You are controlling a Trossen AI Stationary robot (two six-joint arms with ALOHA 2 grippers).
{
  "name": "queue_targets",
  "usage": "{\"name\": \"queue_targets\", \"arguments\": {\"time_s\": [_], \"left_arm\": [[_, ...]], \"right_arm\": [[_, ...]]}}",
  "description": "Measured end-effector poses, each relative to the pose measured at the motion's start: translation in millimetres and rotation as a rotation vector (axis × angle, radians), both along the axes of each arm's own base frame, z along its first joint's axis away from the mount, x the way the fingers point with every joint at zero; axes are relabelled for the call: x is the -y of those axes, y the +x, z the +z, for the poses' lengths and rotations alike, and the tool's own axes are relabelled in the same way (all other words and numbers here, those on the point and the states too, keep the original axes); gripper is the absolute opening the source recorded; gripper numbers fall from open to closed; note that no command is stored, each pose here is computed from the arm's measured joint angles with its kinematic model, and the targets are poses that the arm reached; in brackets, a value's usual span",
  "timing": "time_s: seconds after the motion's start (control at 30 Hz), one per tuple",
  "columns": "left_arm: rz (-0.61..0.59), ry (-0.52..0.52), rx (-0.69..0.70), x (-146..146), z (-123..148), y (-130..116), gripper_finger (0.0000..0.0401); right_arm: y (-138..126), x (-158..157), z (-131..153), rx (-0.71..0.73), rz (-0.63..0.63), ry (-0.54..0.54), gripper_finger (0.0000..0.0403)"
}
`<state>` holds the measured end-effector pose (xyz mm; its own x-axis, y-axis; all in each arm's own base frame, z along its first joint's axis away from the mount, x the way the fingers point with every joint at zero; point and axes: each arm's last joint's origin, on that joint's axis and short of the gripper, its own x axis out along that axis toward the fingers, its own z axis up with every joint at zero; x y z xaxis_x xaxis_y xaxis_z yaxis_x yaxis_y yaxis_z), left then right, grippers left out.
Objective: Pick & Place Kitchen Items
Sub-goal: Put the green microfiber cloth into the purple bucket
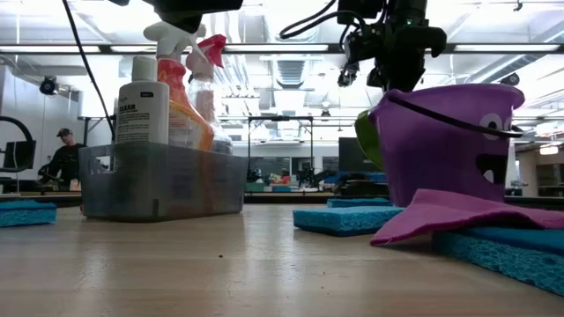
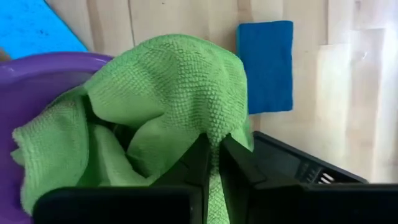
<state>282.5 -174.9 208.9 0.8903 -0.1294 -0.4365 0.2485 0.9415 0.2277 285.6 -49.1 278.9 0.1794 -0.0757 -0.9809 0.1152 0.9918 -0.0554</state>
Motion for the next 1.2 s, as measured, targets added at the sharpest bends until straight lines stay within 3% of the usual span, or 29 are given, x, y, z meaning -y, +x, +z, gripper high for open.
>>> {"name": "queue_targets", "arguments": {"time_s": [0.3, 0.7, 1.0, 1.2], "left_arm": [[0.0, 0.0, 0.0, 0, 0, 0, 0.0147], [0.0, 0.0, 0.0, 0, 0, 0, 0.0148], [0.0, 0.0, 0.0, 0, 0, 0, 0.0148], [0.0, 0.0, 0.0, 0, 0, 0, 0.0148]], "right_arm": [[-9, -8, 13, 0.028, -0.012, -0.071, 0.0018], [-53, -33, 67, 0.171, -0.049, -0.125, 0.0018], [-91, -64, 107, 0.328, -0.039, -0.094, 0.0018], [-99, -79, 107, 0.336, -0.036, -0.055, 0.0018]]}}
